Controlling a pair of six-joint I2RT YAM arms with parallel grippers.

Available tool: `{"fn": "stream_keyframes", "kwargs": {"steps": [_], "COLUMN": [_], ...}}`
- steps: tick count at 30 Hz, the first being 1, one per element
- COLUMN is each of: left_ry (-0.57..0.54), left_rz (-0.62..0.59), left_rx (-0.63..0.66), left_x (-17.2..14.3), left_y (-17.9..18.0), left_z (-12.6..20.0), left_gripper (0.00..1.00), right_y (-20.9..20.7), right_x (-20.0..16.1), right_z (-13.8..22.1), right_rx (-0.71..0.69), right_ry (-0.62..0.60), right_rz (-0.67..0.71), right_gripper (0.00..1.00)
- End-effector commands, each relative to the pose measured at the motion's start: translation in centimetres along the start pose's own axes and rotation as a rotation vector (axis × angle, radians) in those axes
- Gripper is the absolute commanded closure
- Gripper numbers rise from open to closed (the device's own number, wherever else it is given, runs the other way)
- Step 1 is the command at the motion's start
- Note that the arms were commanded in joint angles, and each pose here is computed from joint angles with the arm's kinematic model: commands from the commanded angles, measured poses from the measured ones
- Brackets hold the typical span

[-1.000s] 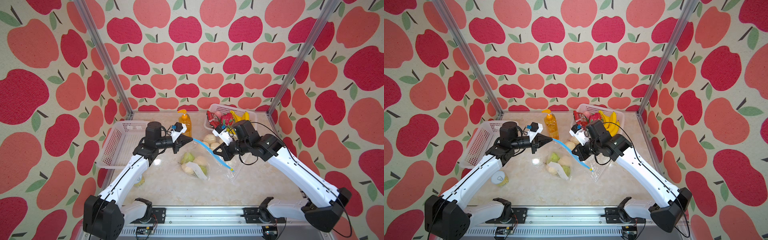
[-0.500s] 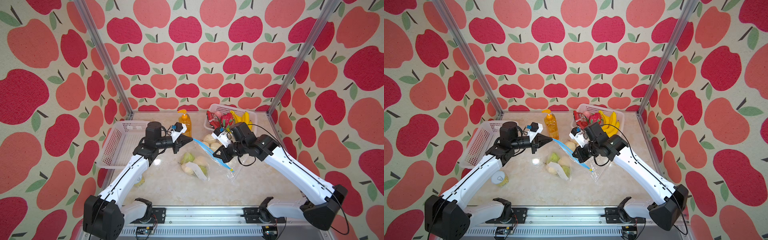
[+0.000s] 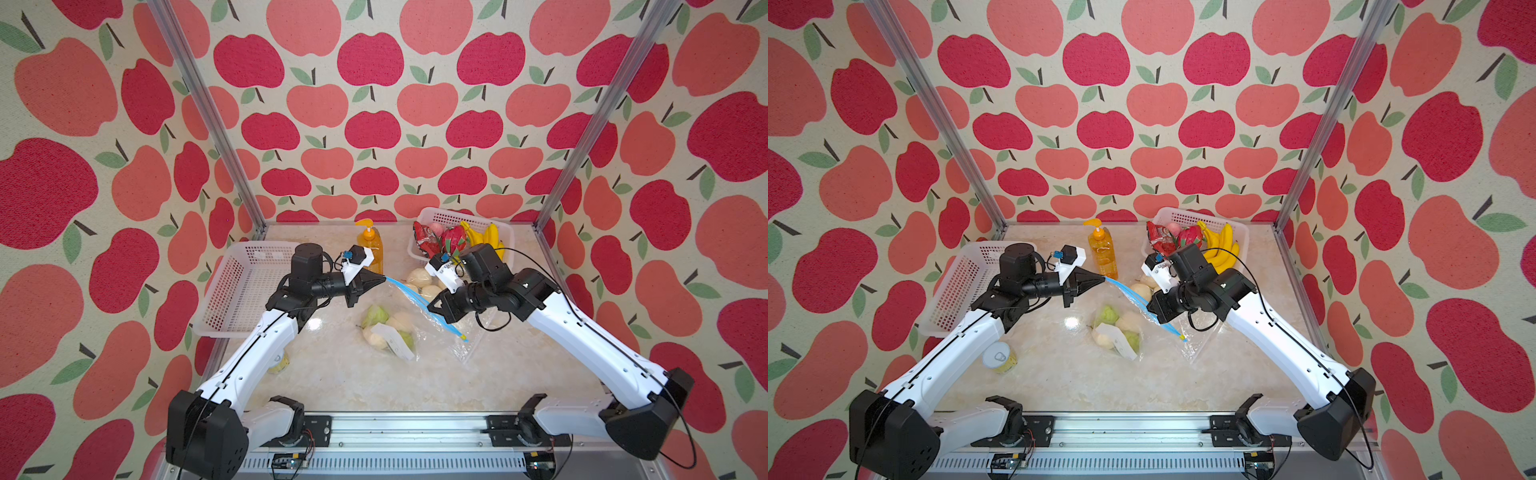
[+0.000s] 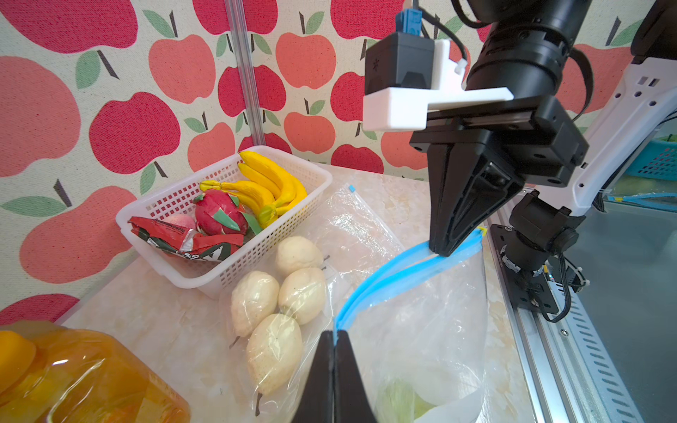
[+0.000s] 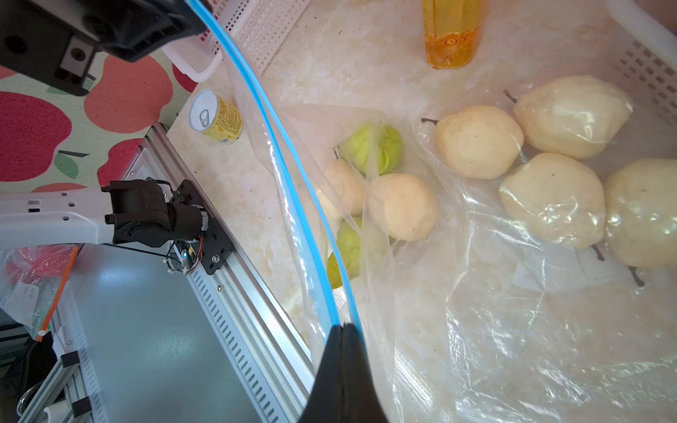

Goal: Open the zip-top bag and take out the pear
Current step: Open the zipper of the food storage bag at the center of the board.

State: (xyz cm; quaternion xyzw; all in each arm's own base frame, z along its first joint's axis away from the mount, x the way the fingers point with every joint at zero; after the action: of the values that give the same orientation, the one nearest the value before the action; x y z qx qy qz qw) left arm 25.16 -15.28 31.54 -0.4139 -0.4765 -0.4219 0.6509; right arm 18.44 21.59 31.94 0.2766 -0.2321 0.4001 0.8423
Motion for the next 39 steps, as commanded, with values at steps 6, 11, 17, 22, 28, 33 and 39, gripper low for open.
{"fn": "stream_keyframes", "kwargs": {"steps": [6,11,17,22,28,33,39], "left_ry": [-0.01,-0.01,-0.005,0.001,0.009,0.009,0.011], "left_rz": [-0.03,-0.029,-0.026,-0.028,-0.022,-0.025,-0.023], "left_rx": [-0.027,-0.029,-0.033,-0.029,-0.035,-0.036,-0.036], "left_x": [0.7,0.7,0.6,0.5,0.3,0.3,0.3], "left_y": [-0.7,-0.6,-0.6,-0.7,-0.6,-0.7,-0.6], "left_z": [0.2,0.1,0.0,0.0,-0.3,-0.3,-0.3], "left_gripper": [1.0,1.0,1.0,1.0,1.0,1.0,1.0], "right_y": [-1.4,-0.9,0.3,-0.2,-1.4,-1.3,-1.5], "right_x": [-0.1,-0.1,-0.4,0.2,0.2,-0.1,-0.5], "right_z": [-0.4,-0.7,-0.4,0.5,1.4,1.1,1.3], "right_rx": [-0.053,0.016,0.149,0.128,0.051,0.084,0.036], "right_ry": [0.04,0.031,0.012,-0.021,-0.02,-0.02,-0.015], "right_rz": [-0.087,-0.065,-0.01,-0.025,-0.044,-0.036,-0.032], "right_gripper": [1.0,1.0,1.0,1.0,1.0,1.0,1.0]}}
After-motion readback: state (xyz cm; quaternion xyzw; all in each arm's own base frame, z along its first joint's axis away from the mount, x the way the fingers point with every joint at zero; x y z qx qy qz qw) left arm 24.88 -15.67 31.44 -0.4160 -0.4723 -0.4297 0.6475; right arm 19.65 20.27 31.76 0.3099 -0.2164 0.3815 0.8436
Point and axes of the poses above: each gripper's point midway between its finger pads, its own z axis back along the fingers, its own y axis along the line the jaws close on, x = y × z, the point moved 9 cm from there along z, back along the fingers, and after that the axes turned 9 degrees about z, right-handed, at the moved point
